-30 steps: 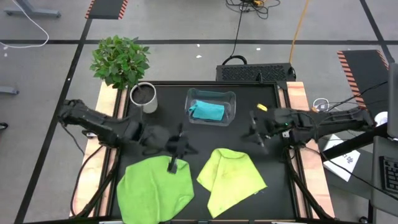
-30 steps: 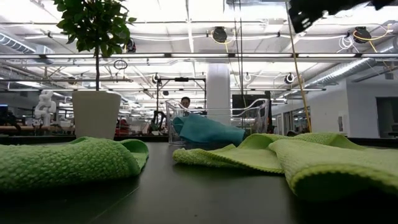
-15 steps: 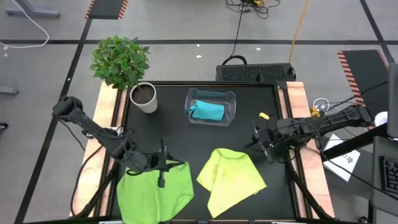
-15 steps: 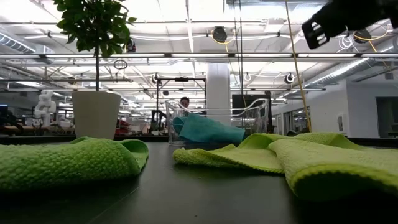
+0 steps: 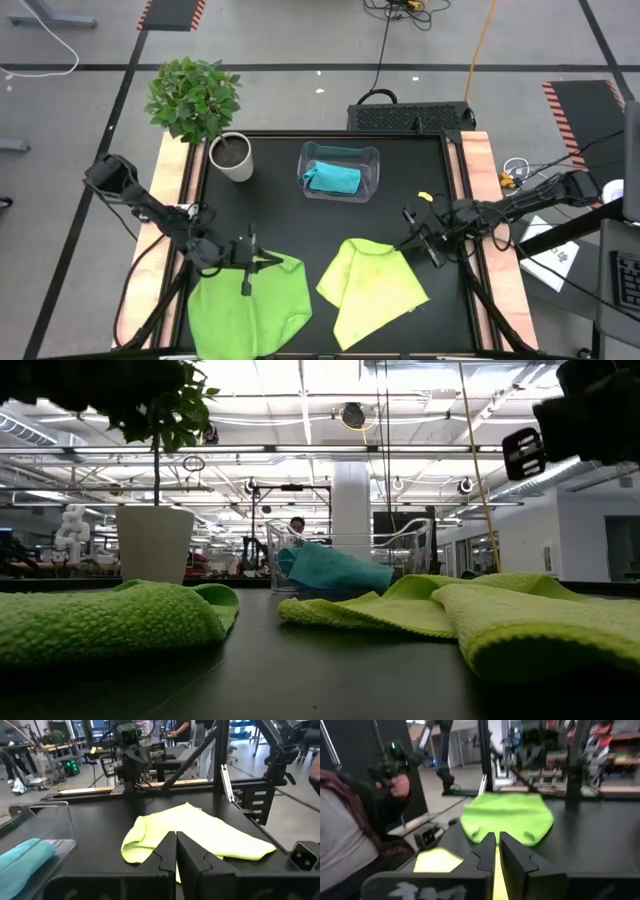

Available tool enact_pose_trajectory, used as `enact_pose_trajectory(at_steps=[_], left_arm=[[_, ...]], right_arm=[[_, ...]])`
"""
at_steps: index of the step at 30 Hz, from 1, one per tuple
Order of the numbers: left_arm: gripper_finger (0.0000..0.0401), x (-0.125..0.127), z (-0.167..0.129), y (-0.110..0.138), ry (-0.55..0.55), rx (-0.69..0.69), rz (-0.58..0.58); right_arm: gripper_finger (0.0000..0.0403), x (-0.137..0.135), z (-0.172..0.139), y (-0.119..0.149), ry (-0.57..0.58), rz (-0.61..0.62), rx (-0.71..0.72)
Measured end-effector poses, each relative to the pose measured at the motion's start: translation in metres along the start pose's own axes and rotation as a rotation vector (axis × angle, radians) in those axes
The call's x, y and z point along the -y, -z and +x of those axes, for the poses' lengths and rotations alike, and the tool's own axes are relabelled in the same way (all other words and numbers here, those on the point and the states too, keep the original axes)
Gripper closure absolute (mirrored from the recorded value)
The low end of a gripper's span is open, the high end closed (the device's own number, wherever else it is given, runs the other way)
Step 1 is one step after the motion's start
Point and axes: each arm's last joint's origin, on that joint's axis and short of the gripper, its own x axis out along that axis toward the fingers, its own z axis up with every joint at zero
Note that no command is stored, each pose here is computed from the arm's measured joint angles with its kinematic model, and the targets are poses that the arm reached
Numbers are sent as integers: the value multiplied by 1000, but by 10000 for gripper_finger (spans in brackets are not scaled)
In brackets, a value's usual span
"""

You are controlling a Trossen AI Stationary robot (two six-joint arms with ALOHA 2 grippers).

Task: Fold microfiber towels
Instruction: Fold the light green towel

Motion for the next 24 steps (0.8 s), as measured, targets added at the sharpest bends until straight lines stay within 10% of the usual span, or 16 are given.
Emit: enact_pose_trajectory(at_steps=[24], left_arm=[[398,-52,-56,41,-138,76,28]], right_arm=[[403,8,-3,9,162,-100,-95]])
